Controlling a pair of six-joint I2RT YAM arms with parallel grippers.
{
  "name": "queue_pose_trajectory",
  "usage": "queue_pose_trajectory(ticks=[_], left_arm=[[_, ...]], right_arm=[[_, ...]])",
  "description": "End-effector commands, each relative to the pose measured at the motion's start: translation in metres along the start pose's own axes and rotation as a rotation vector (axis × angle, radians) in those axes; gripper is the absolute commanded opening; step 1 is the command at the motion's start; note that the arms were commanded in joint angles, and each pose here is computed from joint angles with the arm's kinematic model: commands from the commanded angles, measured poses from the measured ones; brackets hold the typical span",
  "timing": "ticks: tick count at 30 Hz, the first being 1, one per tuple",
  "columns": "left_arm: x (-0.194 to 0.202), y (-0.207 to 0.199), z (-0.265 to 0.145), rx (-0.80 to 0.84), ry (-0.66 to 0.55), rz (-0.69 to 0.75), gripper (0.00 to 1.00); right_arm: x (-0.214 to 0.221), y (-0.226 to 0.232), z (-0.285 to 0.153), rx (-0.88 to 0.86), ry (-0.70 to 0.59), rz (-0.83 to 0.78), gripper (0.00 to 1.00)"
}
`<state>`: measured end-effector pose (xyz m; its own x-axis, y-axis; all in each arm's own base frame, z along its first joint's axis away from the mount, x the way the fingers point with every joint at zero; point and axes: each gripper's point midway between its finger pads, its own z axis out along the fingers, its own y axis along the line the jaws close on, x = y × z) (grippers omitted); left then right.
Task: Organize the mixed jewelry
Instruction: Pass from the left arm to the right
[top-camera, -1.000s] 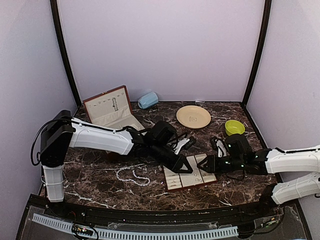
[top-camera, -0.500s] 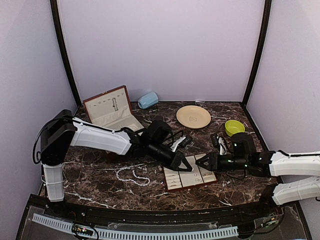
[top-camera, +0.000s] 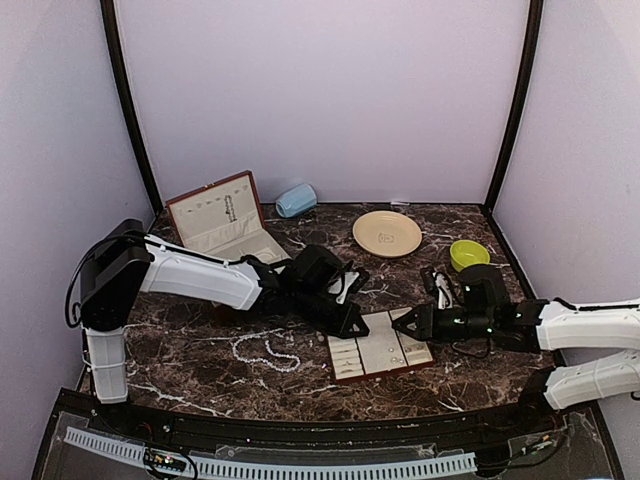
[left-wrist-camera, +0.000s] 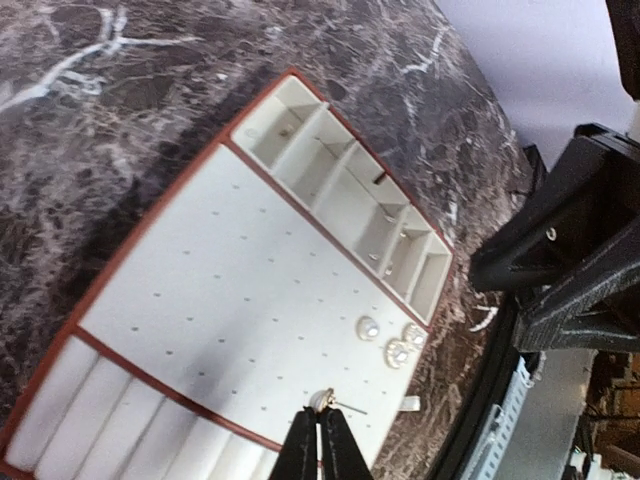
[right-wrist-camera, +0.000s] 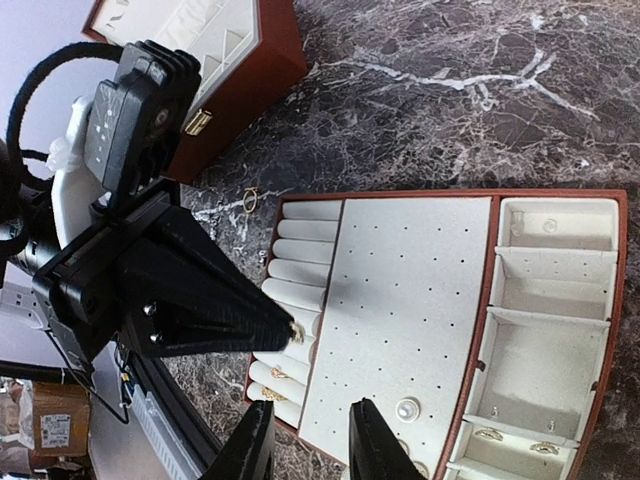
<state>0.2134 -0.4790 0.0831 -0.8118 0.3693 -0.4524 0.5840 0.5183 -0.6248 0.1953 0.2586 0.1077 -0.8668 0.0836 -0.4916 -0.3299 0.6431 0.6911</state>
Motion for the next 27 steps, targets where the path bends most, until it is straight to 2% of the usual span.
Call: queue_pose_trajectory(ticks=[1,9,14,15,18,22,27], left_arm=[[-0.026,0.004,-0.026,-0.215,-0.153,0.144,0.05],[-0.026,0.002,-0.038,-0.394,-0.298,0.475,0.05],[-0.027,-0.022,-0.049,-0.345,-0.415,0.716,0.05],[-0.016,-0.02,-0.047,-0.336,-0.408,0.744,0.06],[-0.018,-0.035,-0.055,-0.312,-0.491,0.846,0.06],[-0.013,-0.04,-0.055,-0.362,-0.552,0.979,0.05],[-0.015,-0.048,-0.056,-0.409,-0.636,1.106,0.05]], right_arm=[[-0.009,0.006,0.005,0.015,-0.031,0.007,0.27],[-0.007,0.006,0.014,0.019,-0.028,0.033,0.27],[-0.005,0.026,0.013,-0.107,-0.021,0.045,0.31],[-0.004,0.029,0.012,-0.132,-0.013,0.048,0.32],[0.0,0.032,0.011,-0.181,0.019,0.077,0.36],[0.003,0.039,0.012,-0.246,0.071,0.088,0.42],[0.005,0.045,0.018,-0.254,0.127,0.052,0.42]])
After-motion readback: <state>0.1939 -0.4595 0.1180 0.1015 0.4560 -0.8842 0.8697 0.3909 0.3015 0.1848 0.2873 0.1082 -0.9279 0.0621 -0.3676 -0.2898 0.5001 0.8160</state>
